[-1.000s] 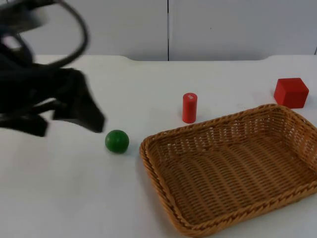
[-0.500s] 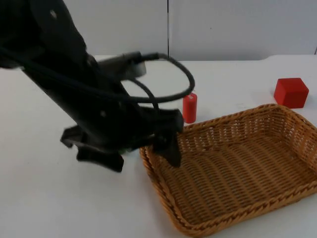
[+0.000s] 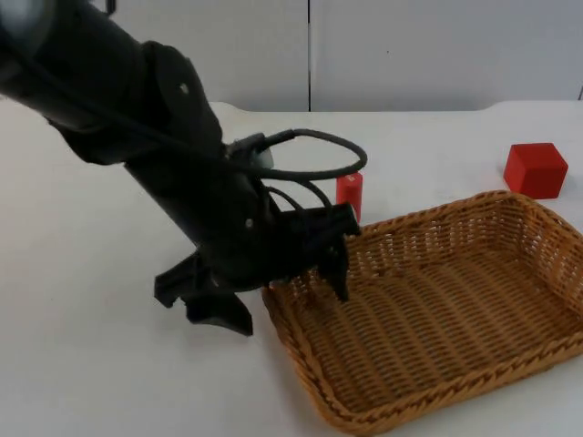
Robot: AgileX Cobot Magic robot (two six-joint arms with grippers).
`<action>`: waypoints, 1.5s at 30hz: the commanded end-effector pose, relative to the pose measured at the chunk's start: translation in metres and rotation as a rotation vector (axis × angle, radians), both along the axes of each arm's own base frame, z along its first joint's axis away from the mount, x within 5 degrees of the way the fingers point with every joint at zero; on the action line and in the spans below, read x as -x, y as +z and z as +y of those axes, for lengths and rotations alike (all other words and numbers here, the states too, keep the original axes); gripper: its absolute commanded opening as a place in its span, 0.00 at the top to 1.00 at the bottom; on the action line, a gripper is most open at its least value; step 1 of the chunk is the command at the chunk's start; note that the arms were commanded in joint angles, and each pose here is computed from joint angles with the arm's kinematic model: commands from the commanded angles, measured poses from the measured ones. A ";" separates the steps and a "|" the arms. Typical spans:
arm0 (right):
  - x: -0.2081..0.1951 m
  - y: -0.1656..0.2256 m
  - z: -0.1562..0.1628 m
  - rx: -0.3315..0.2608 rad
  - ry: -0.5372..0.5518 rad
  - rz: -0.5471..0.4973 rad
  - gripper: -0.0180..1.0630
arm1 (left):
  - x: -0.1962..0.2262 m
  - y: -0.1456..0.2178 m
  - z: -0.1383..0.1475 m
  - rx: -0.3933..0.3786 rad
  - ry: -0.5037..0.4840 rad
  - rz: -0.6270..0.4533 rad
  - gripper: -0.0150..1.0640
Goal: Pick up the basket with the left hand and place the object to the left of the red cylinder into the basket with the right hand.
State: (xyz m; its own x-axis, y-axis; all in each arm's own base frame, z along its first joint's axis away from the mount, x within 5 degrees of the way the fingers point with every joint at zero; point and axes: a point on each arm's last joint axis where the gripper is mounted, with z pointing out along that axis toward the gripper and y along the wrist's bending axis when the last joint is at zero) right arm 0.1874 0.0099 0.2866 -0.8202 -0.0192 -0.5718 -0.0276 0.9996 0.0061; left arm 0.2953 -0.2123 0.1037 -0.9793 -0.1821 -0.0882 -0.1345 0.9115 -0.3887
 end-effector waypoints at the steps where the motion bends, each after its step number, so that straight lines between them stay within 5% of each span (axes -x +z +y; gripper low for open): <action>1: -0.001 0.002 -0.001 0.006 0.002 -0.009 0.01 | 0.001 -0.008 -0.006 0.007 0.043 0.038 0.29; 10: -0.001 0.002 -0.001 0.006 0.002 -0.009 0.01 | 0.001 -0.020 -0.006 -0.004 0.067 0.055 0.67; 15: -0.001 0.002 -0.001 0.006 0.002 -0.009 0.01 | 0.001 -0.019 -0.006 0.003 0.079 0.061 0.99; 24: -0.001 0.002 -0.001 0.009 0.002 -0.007 0.01 | 0.006 -0.007 -0.010 0.042 0.092 0.098 0.99; 34: 0.000 0.001 -0.001 0.001 0.000 0.001 0.01 | 0.010 0.079 0.028 0.123 -0.100 0.014 0.99; 45: 0.001 0.001 0.001 -0.024 -0.003 0.007 0.01 | -0.005 0.137 0.133 0.161 0.189 -0.139 0.99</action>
